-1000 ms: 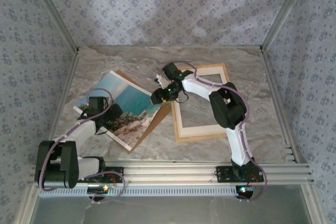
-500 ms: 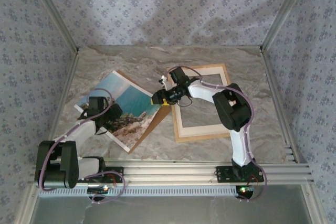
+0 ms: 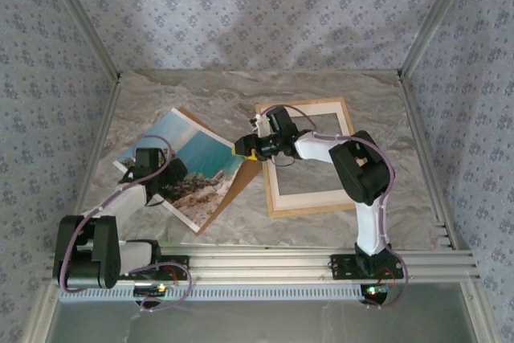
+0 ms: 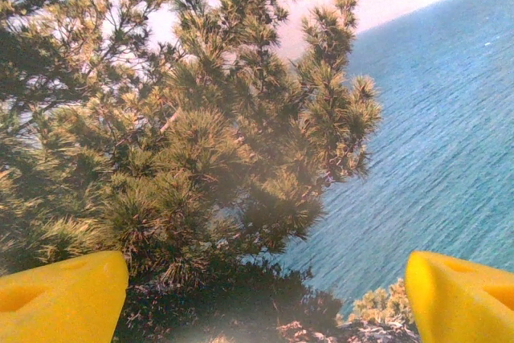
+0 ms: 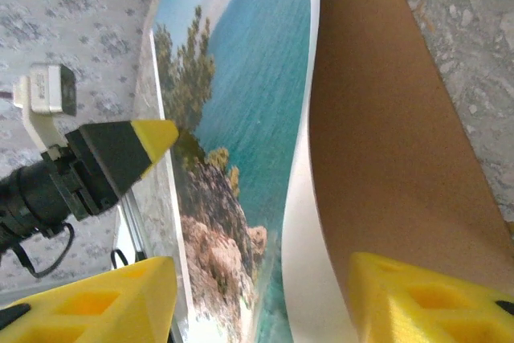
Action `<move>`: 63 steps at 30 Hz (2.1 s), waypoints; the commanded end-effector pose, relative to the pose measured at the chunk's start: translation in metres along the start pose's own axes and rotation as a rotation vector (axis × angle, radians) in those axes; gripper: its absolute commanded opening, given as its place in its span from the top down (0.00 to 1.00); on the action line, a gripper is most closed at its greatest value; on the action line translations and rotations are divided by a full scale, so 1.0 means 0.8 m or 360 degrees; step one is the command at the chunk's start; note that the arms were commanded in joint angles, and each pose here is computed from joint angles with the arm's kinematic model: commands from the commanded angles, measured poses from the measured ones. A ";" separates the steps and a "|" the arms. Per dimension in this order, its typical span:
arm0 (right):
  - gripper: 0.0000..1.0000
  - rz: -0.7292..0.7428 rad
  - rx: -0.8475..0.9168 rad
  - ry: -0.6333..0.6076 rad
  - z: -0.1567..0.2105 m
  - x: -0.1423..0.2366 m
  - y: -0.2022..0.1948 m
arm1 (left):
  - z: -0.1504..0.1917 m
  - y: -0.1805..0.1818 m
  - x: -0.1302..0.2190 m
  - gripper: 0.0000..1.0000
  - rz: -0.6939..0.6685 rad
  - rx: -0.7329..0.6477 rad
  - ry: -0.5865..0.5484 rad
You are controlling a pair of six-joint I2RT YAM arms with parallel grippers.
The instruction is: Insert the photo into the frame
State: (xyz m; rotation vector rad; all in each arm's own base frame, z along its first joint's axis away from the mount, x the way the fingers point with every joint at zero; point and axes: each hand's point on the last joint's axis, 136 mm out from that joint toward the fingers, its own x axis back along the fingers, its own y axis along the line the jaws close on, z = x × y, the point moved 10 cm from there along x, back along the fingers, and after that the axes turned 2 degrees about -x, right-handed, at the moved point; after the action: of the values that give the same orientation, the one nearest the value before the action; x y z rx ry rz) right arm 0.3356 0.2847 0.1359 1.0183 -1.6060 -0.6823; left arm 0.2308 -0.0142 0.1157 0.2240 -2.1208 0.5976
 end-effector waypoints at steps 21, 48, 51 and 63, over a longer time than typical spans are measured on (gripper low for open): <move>0.52 -0.0092 -0.0092 -0.0179 0.003 0.021 0.002 | 0.018 0.005 -0.008 0.11 0.0041 0.0015 0.0121; 1.00 0.0340 0.0268 -0.0098 -0.006 0.054 0.064 | -0.012 -0.029 0.041 0.10 0.0368 0.0137 -0.0010; 1.00 0.0473 0.0366 -0.0127 -0.010 0.109 0.093 | -0.028 -0.048 0.088 0.09 0.0616 0.0211 -0.0136; 1.00 0.1658 0.0327 -0.0796 0.013 0.440 0.172 | -0.031 -0.062 0.163 0.10 0.0879 0.0216 -0.0220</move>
State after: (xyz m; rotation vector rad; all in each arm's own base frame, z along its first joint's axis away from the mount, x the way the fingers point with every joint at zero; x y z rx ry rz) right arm 0.3044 0.0743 0.3977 0.3584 -2.3685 -0.2746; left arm 0.1957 -0.0341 0.2556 -0.2554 -2.3622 1.0481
